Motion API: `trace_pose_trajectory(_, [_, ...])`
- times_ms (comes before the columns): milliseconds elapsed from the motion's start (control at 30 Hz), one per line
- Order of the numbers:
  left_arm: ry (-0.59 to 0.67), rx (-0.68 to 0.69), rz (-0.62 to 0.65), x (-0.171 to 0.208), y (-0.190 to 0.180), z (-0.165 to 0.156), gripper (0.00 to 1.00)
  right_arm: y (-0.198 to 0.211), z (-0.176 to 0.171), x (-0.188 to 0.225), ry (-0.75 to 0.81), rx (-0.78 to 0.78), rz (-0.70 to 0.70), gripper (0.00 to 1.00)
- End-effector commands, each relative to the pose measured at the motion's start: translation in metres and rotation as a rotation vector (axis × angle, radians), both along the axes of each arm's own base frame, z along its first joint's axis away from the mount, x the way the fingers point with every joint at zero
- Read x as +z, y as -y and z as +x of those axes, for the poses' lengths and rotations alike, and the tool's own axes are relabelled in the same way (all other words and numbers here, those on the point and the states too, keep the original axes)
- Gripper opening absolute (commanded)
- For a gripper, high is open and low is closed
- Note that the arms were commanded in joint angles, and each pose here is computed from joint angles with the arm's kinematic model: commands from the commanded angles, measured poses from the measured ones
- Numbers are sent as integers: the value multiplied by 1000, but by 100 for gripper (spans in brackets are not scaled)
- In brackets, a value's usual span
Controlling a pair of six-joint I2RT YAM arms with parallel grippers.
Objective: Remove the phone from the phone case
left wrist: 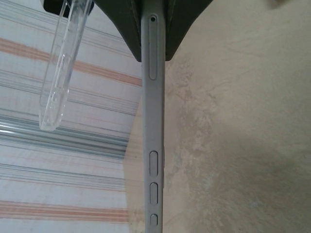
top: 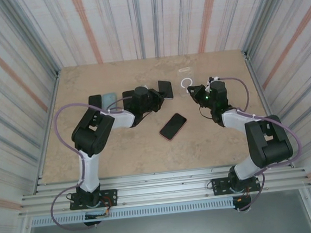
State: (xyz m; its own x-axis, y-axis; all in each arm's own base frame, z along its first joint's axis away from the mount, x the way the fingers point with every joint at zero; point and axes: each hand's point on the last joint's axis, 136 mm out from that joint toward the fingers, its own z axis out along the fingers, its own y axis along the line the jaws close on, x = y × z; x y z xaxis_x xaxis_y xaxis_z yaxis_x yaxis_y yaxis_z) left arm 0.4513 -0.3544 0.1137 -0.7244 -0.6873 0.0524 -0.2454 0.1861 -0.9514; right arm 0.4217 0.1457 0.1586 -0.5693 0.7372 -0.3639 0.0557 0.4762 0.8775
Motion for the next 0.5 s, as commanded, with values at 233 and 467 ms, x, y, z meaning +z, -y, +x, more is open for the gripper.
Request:
trace_pose_trajectory(233, [27,10,49,-9,6,24,8,-3,3,-22,-20,24,19,0])
trace_pose_trajectory(467, [-12,5,80,-27,8,26,11,-5,4,-34,-38,29,28,0])
